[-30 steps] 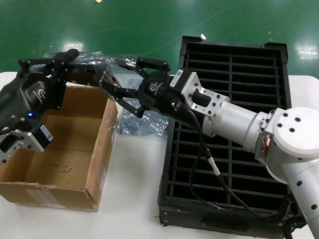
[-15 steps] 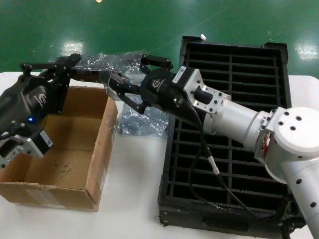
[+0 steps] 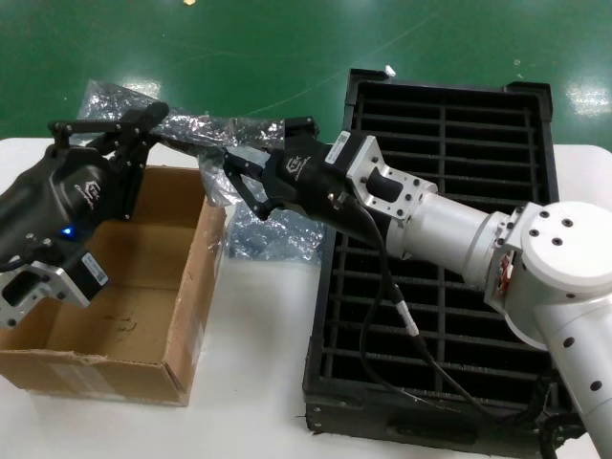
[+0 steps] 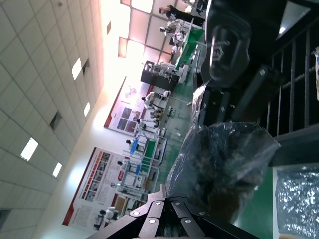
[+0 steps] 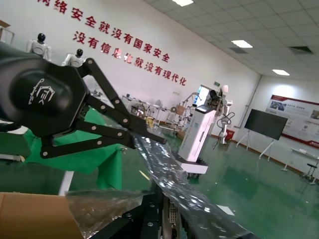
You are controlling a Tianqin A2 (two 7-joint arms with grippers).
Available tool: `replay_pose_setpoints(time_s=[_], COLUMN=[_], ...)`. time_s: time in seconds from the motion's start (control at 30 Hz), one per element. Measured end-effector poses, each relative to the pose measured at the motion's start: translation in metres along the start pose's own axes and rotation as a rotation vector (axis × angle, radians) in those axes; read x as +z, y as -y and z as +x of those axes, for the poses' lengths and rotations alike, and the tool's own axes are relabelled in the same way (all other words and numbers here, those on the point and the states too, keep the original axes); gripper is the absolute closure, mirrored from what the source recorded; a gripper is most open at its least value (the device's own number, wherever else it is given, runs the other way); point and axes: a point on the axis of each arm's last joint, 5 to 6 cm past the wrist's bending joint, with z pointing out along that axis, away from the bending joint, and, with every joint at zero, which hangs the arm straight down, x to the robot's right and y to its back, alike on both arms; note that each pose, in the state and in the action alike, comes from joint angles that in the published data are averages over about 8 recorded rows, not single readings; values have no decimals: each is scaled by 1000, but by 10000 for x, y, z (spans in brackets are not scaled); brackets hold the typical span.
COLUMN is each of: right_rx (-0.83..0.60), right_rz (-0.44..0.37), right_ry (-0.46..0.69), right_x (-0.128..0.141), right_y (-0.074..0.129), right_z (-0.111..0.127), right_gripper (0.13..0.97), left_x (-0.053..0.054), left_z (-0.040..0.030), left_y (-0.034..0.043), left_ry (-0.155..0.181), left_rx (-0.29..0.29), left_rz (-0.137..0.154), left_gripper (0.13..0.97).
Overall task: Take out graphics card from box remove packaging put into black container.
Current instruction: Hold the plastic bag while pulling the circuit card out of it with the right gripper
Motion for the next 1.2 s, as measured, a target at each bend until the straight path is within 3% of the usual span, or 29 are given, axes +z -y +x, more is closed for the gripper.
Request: replay_pose_setpoints(time_s=[0.23,0.7,0.9,1.2], right_rx=[-8,-26,-39,-59], right_rz=[-3,-26,-48,-83], right_ry=[12,-15,-33,-67], right_x=[12,-74,-150,-280], right_y=[6,87,165,281], right_z=[-11,1,21,59], right_gripper=[900,908,908,908], left_x=[30,97,140,180], left_z=[4,133,193,221], left_y=[15,-145,-177,-236], left_ry=[11,15,21,34], left_rx=[-2,104,122,135], left_rz=[3,-46,-52,-68], left_gripper=[957,957,957,957])
